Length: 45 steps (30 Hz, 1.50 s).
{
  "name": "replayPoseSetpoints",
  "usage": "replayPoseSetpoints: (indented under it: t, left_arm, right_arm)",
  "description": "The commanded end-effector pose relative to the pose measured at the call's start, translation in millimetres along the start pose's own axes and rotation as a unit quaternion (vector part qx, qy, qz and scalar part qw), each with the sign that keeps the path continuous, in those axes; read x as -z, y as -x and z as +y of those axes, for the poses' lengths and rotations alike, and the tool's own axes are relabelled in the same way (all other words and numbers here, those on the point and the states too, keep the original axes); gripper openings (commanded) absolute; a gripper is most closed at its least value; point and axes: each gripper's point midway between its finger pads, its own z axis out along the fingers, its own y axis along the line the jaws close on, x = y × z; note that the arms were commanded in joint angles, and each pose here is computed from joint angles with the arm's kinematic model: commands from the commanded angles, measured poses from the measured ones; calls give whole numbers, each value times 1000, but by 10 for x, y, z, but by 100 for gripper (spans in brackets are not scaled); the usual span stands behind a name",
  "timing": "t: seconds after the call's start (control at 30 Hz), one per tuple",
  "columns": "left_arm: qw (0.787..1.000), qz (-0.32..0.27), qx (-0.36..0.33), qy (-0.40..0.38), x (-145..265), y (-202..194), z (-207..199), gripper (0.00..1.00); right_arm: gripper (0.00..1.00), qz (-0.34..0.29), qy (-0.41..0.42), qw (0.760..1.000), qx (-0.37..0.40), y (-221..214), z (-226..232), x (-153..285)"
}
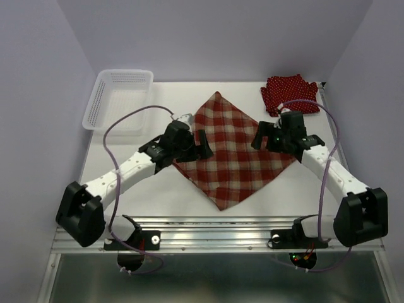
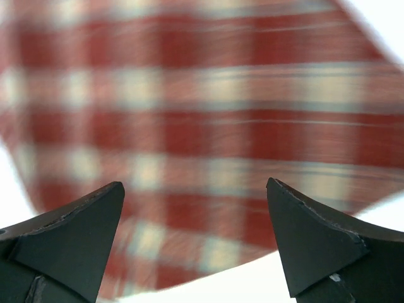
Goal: Fold and stack the skirts
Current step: Flatten the skirt out
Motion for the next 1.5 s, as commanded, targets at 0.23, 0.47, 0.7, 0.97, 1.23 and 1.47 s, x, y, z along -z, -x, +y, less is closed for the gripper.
replayPoseSetpoints:
  t: [0.23, 0.47, 0.7, 0.97, 1.23, 1.47]
  left_arm:
    - [955, -128, 152, 222, 641, 380, 1446, 99]
    - [940, -151, 190, 241, 579, 381, 1684, 99]
    - [942, -147, 191, 233, 412, 410, 1730, 99]
    - [951, -123, 182, 217, 135, 367, 1907, 99]
    - [957, -95, 173, 213, -138, 334, 2006, 98]
    - [958, -73, 170, 217, -394, 352, 2091, 90]
  right_arm:
    - [100, 45, 77, 958, 274, -976, 1296, 572]
    - [100, 96, 85, 913, 387, -1938, 1642, 735]
    - [100, 109, 58, 897, 425, -2322, 1656, 694]
    - [86, 96, -7, 874, 476, -2614, 1676, 458]
    - [72, 84, -42, 870, 483, -2655, 1554, 339]
    - [65, 73, -54, 865, 493, -2655, 1516, 253]
